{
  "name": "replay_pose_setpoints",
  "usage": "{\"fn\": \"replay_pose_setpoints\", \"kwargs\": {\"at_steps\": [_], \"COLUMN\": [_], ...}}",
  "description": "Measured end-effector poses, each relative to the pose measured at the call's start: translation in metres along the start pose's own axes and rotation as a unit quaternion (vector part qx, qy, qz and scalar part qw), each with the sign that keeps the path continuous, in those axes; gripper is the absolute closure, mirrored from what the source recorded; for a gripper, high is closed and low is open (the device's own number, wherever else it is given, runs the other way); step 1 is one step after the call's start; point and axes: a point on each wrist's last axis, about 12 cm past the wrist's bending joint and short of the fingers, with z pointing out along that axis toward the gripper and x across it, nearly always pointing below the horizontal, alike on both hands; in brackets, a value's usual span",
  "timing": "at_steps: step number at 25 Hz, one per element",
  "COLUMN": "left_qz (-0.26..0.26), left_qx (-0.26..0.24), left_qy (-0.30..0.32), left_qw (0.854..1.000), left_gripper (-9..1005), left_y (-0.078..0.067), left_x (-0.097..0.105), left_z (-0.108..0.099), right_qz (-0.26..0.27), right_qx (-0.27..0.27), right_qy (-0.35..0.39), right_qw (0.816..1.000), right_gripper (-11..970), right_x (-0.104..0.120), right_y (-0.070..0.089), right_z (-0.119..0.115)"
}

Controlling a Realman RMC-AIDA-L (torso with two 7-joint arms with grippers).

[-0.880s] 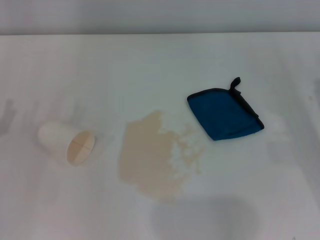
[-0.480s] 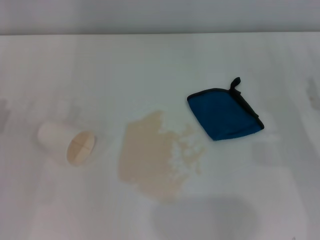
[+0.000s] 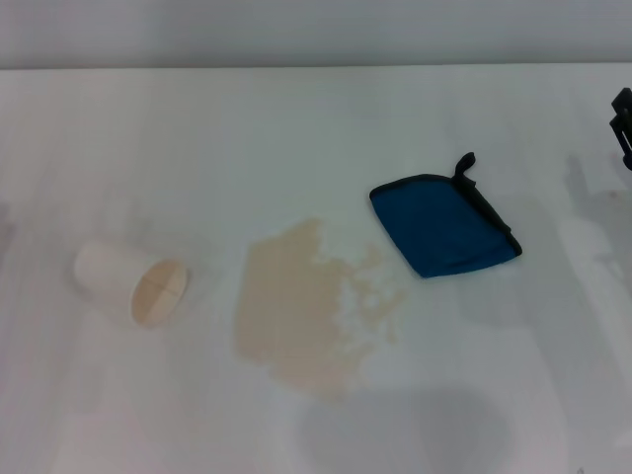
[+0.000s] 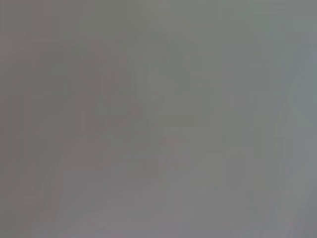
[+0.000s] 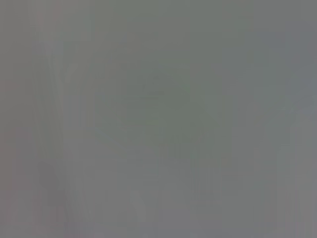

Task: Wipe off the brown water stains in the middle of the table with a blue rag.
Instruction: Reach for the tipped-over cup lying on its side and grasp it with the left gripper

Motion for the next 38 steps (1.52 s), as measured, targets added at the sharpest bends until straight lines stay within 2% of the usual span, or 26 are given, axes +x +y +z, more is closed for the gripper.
{"fn": "replay_pose_setpoints", "kwargs": {"at_steps": [10, 25, 31, 34, 38], "left_qz": [0.002, 0.009, 0.005, -0.002, -0.024], "left_qx": [0.0, 0.019, 0.025, 0.058, 0.122], "left_qy": [0.004, -0.02, -0.035, -0.028, 0.03], "left_qw": [1.0, 1.0, 0.999, 0.998, 0.992], "left_gripper": [104, 103, 103, 103, 103], "left_y": [0.001, -0.009, -0.013, -0.019, -0.025], "left_x": [0.0, -0.004, -0.01, -0.017, -0.03], "left_z": [-0.005, 0.024, 0.054, 0.075, 0.109], "right_qz": [0.004, 0.0, 0.004, 0.018, 0.032], "right_qx": [-0.001, -0.009, -0.012, -0.013, -0.012], "right_qy": [0.002, -0.005, -0.004, -0.004, -0.012], "right_qw": [1.0, 1.0, 1.0, 1.0, 0.999], "right_gripper": [344, 344, 343, 343, 343], "right_x": [0.0, -0.005, -0.006, -0.006, -0.009], "right_y": [0.001, 0.004, 0.006, 0.006, 0.006], "right_z": [0.001, 0.012, 0.016, 0.017, 0.018]}}
